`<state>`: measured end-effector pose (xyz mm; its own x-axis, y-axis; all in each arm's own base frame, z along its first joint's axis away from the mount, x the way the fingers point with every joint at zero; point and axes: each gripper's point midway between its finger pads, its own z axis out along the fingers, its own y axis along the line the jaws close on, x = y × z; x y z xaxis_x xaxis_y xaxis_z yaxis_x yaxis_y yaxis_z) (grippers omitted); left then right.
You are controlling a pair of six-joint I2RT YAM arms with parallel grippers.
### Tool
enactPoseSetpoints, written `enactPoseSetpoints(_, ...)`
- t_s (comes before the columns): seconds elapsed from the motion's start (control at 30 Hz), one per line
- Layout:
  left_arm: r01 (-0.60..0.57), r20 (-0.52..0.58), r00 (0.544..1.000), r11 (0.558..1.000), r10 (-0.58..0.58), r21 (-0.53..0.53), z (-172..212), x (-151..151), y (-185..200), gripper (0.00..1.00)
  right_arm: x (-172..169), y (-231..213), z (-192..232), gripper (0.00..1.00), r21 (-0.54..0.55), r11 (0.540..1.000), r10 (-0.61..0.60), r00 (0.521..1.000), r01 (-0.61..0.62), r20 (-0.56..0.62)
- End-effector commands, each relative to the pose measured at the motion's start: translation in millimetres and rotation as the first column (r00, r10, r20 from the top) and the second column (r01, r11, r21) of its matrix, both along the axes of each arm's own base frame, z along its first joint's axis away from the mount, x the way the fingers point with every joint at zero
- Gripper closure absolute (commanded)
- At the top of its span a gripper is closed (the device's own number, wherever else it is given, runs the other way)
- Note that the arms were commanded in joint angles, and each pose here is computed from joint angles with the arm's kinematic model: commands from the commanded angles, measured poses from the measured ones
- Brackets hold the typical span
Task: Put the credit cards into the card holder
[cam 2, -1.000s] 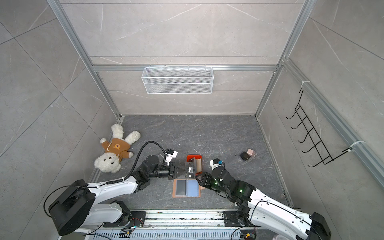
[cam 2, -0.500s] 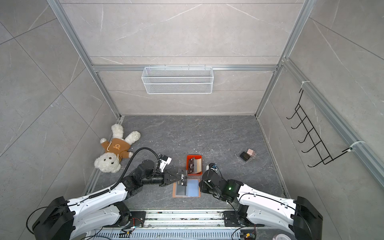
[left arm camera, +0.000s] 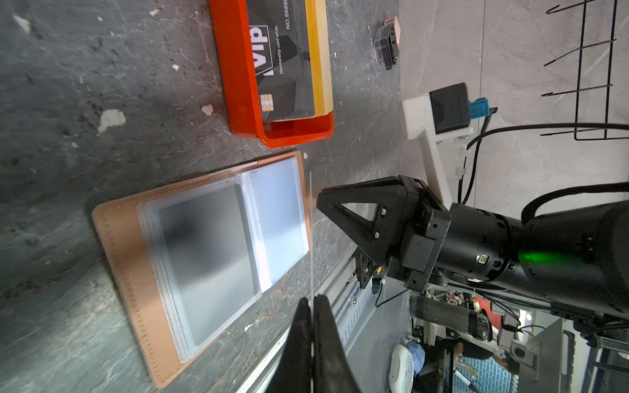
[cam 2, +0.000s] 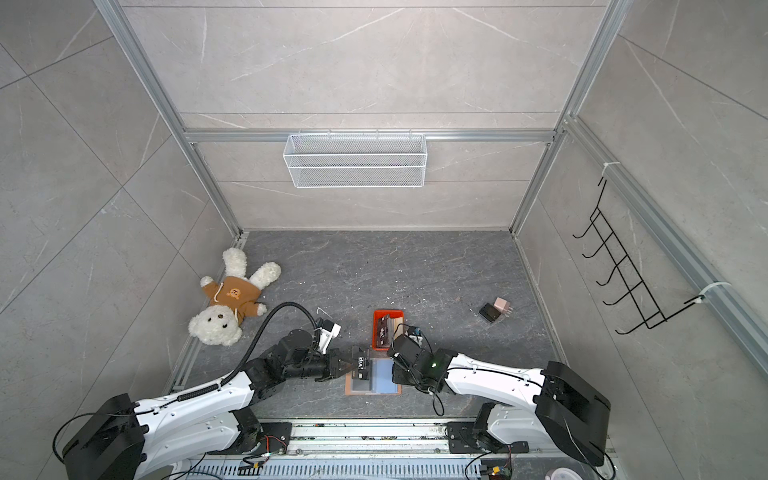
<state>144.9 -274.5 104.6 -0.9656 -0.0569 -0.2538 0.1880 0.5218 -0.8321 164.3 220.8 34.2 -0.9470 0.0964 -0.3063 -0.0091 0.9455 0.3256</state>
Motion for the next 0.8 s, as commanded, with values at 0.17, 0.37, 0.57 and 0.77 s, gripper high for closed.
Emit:
enactPoseSetpoints(0.17,-0.009,0.066,0.998,1.0,0.008,0.016,1.2,3.8,-1.2,1.0,-1.4,-4.4,-8.6,0.86,-0.049,0.999,0.003,1.0,-0.004,-0.012)
enactPoseSetpoints(0.37,-0.006,0.067,0.998,1.0,0.004,0.027,-1.7,2.2,-2.9,1.0,-0.3,-2.6,-13.8,0.89,-0.062,0.998,0.013,1.0,-0.014,-0.014)
enactPoseSetpoints(0.57,-0.009,0.062,0.998,0.999,0.007,0.034,-4.4,1.0,-2.5,1.0,4.0,1.9,-15.2,0.91,-0.071,0.997,0.029,1.0,-0.029,-0.005)
enactPoseSetpoints(0.77,-0.02,0.045,0.999,0.998,0.018,0.051,-11.8,0.2,-0.1,1.0,7.6,3.3,-14.7,0.91,-0.079,0.996,0.03,1.0,-0.03,0.006)
